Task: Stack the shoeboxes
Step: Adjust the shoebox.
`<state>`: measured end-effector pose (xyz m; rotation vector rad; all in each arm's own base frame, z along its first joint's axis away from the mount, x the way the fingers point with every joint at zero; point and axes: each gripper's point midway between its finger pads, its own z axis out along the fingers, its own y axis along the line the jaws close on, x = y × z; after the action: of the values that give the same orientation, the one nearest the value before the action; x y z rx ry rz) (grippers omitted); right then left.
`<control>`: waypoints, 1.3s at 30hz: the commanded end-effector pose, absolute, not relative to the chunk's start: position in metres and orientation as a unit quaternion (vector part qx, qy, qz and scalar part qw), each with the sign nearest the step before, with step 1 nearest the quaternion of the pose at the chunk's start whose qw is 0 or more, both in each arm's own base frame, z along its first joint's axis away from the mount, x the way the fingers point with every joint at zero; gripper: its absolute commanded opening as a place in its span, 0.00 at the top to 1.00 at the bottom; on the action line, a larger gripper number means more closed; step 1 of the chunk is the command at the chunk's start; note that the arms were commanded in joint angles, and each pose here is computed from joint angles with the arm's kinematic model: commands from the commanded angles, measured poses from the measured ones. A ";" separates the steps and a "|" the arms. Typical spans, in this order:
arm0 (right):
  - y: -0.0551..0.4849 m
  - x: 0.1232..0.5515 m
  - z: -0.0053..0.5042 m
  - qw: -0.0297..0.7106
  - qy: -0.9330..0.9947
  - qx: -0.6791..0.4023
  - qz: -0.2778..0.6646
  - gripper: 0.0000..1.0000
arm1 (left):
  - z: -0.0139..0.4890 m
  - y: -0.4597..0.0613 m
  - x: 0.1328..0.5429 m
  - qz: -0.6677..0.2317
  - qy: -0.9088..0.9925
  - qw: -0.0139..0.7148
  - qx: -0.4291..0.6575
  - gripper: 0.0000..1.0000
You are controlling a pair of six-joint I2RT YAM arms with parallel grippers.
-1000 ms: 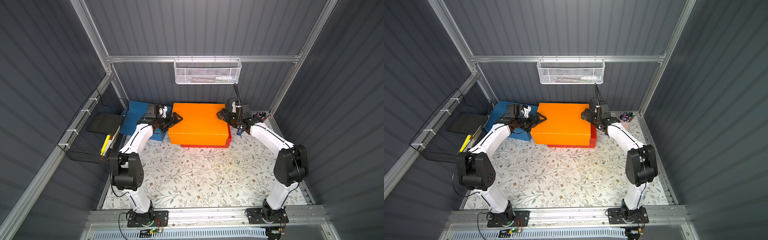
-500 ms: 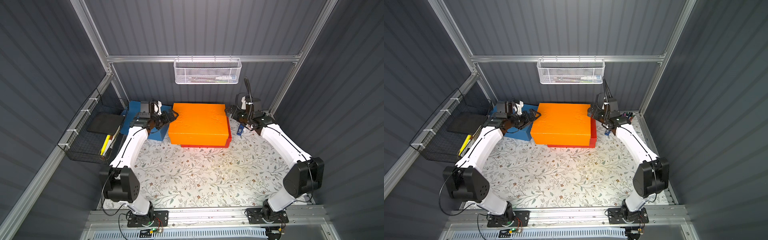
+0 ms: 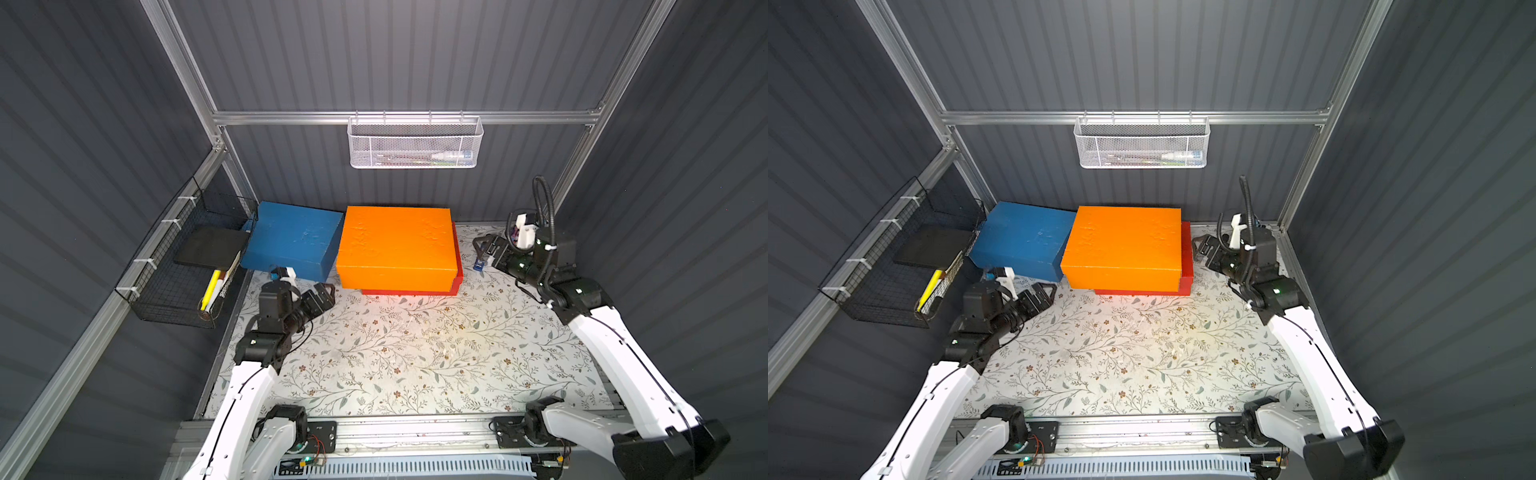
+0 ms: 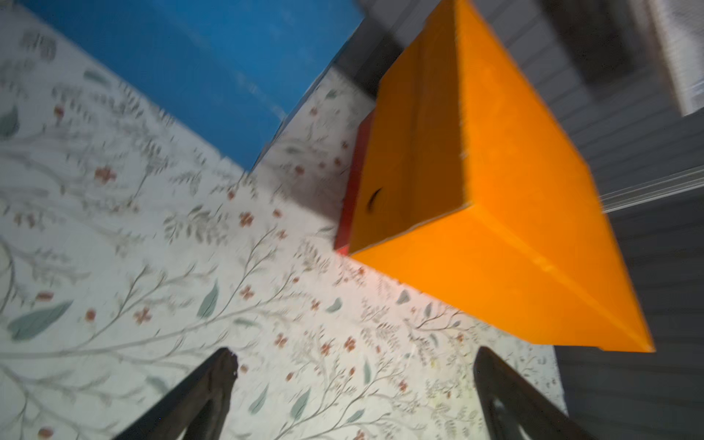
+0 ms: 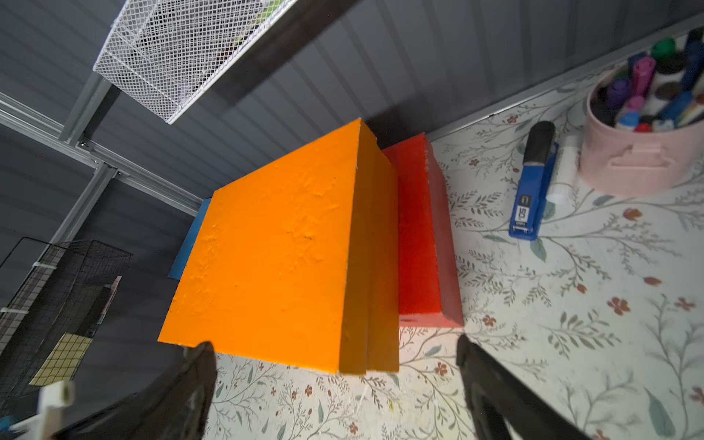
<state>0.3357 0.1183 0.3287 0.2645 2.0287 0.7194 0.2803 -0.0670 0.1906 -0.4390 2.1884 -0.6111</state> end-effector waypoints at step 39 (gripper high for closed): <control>0.175 0.347 0.219 0.395 0.907 0.028 0.143 0.01 | 0.154 -0.106 0.344 -0.286 0.896 0.324 -0.098 0.01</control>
<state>0.3381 0.1792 0.2155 0.0534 2.3346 0.4132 0.3325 -0.1093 0.1456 -0.2914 2.3789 -0.7829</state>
